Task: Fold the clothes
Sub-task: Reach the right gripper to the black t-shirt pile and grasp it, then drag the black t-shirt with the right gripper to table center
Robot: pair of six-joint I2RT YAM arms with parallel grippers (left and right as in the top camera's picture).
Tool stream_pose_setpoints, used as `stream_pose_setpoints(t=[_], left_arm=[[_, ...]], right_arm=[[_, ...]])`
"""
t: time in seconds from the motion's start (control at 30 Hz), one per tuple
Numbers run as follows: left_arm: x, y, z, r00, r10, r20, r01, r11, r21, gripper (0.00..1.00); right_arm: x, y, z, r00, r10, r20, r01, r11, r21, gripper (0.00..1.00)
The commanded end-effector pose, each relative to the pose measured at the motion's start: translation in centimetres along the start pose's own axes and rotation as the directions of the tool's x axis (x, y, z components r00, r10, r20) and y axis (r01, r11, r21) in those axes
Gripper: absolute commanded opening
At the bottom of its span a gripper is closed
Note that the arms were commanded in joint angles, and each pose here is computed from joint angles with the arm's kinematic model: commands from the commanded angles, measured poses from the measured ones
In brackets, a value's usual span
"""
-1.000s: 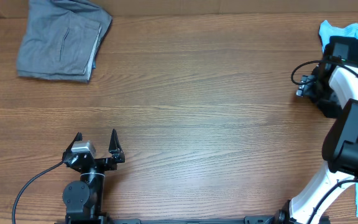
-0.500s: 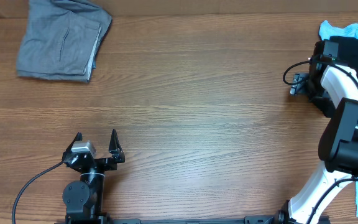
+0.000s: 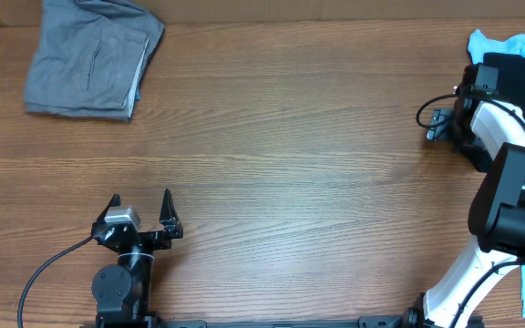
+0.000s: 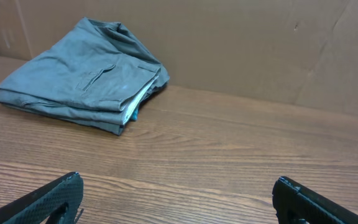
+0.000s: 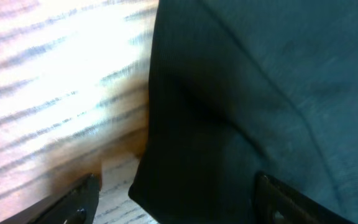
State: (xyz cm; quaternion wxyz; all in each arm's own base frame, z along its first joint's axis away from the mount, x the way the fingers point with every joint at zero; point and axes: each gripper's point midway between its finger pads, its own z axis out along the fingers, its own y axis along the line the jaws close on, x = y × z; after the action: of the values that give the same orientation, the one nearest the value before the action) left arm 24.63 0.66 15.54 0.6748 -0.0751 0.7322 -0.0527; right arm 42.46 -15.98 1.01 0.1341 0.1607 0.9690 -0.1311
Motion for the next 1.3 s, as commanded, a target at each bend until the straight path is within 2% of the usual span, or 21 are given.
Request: stream_pose_setpoints(t=[0.0, 0.07, 0.17, 0.27, 0.37, 0.4, 0.6, 0.7, 0.8, 1.0, 1.27], left_arm=[[0.0, -0.3, 0.0, 1.0, 0.016, 0.005, -0.017, 1.0, 0.014, 1.0], [0.0, -0.3, 0.0, 1.0, 0.016, 0.005, -0.017, 1.0, 0.014, 1.0], [0.0, -0.3, 0.0, 1.0, 0.016, 0.005, -0.017, 1.0, 0.014, 1.0], [0.0, -0.3, 0.0, 1.0, 0.016, 0.005, -0.017, 1.0, 0.014, 1.0], [0.0, -0.3, 0.0, 1.0, 0.016, 0.005, -0.017, 1.0, 0.014, 1.0], [0.0, -0.3, 0.0, 1.0, 0.016, 0.005, -0.017, 1.0, 0.014, 1.0], [0.0, -0.3, 0.0, 1.0, 0.016, 0.005, -0.017, 1.0, 0.014, 1.0], [0.0, -0.3, 0.0, 1.0, 0.016, 0.005, -0.017, 1.0, 0.014, 1.0], [0.0, -0.3, 0.0, 1.0, 0.016, 0.005, -0.017, 1.0, 0.014, 1.0], [0.0, -0.3, 0.0, 1.0, 0.016, 0.004, -0.017, 1.0, 0.014, 1.0], [0.0, -0.3, 0.0, 1.0, 0.016, 0.005, -0.017, 1.0, 0.014, 1.0]], right_arm=[[0.7, 0.1, 0.6, 1.0, -0.005, -0.015, 0.005, 1.0, -0.002, 0.83], [0.6, 0.1, 0.6, 1.0, -0.004, -0.013, 0.004, 1.0, -0.002, 0.76], [0.5, 0.1, 0.6, 1.0, -0.003, -0.01, 0.003, 1.0, -0.002, 0.55], [0.3, 0.0, 0.6, 1.0, 0.003, -0.002, -0.003, 1.0, 0.006, 0.42], [0.2, -0.7, 0.5, 0.999, 0.036, 0.004, -0.036, 0.999, 0.041, 0.11], [0.2, -0.9, 0.5, 0.999, 0.053, 0.006, -0.054, 0.997, 0.055, 0.04], [-1.2, -1.4, -1.0, 0.992, 0.118, 0.039, -0.12, 0.991, 0.06, 0.04], [-2.9, -1.9, -3.4, 0.978, 0.183, 0.097, -0.188, 0.981, 0.046, 0.04], [-5.2, -2.5, -7.8, 0.947, 0.252, 0.198, -0.258, 0.966, 0.001, 0.04], [-7.7, -0.7, -16.8, 0.895, 0.257, 0.365, -0.219, 0.965, -0.143, 0.04], [-7.8, 4.2, -27.5, 0.812, 0.212, 0.544, -0.081, 0.964, -0.254, 0.04]])
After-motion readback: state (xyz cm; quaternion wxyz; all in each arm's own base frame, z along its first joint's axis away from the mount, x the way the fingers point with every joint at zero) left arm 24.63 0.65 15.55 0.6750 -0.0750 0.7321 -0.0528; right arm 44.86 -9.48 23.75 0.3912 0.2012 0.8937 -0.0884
